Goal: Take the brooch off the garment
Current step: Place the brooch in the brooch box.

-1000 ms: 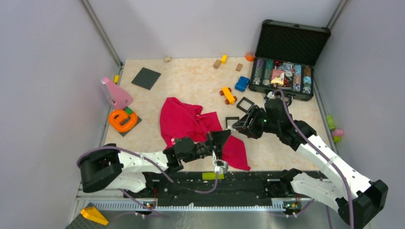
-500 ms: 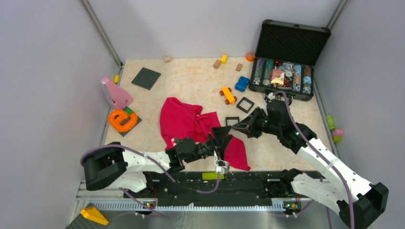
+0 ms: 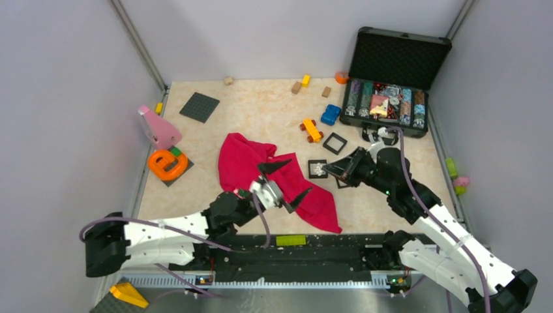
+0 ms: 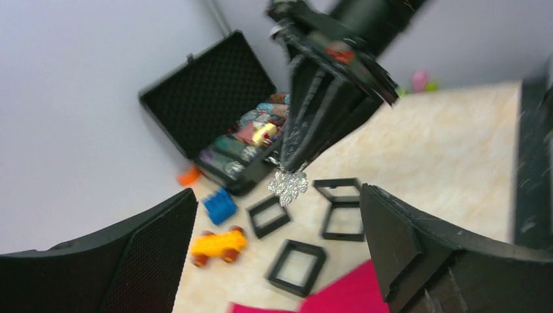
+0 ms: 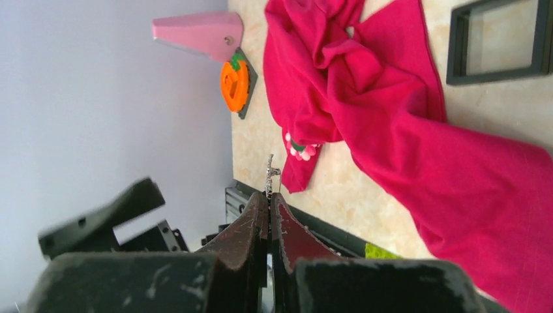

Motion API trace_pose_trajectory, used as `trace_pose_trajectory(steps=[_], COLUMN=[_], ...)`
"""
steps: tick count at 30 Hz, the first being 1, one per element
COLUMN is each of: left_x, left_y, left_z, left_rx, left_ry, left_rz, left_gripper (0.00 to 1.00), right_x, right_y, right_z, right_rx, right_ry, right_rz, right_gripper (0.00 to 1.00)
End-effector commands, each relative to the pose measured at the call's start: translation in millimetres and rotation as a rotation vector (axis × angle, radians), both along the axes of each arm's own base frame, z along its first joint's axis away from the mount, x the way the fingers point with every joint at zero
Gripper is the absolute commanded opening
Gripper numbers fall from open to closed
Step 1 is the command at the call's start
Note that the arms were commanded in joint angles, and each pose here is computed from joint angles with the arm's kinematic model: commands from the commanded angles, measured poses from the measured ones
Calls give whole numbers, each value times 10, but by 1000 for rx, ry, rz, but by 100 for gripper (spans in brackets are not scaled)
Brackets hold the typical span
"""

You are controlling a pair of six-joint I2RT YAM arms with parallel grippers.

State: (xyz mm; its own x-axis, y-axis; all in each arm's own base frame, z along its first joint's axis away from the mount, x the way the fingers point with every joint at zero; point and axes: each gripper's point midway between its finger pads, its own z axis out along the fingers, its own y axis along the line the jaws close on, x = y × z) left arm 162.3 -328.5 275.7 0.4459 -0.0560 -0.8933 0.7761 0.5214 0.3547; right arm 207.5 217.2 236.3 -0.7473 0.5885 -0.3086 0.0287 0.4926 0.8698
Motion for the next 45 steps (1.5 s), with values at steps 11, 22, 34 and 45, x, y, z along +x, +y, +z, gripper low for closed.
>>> trace_pose_trajectory(steps=[11,22,34,45], left_x=[15,-39,141,244], left_y=[255,125,68,-3], left_z=[713,879,648,622], left_rx=[-595,-609,-633,-652], left_ry=[1193,1222,1278,1306], left_rz=[-576,-769,-668,-662], left_gripper=[74,40,46,41], right_x=[-175,-156,-206,-310], right_y=[5,108,111,227], right_z=[915,1051,1076,1112], right_rx=[120,169,172,228], right_ry=[-678,-692,-713,-702], right_rz=[133,168,188,278], right_gripper=[0,0,0,0])
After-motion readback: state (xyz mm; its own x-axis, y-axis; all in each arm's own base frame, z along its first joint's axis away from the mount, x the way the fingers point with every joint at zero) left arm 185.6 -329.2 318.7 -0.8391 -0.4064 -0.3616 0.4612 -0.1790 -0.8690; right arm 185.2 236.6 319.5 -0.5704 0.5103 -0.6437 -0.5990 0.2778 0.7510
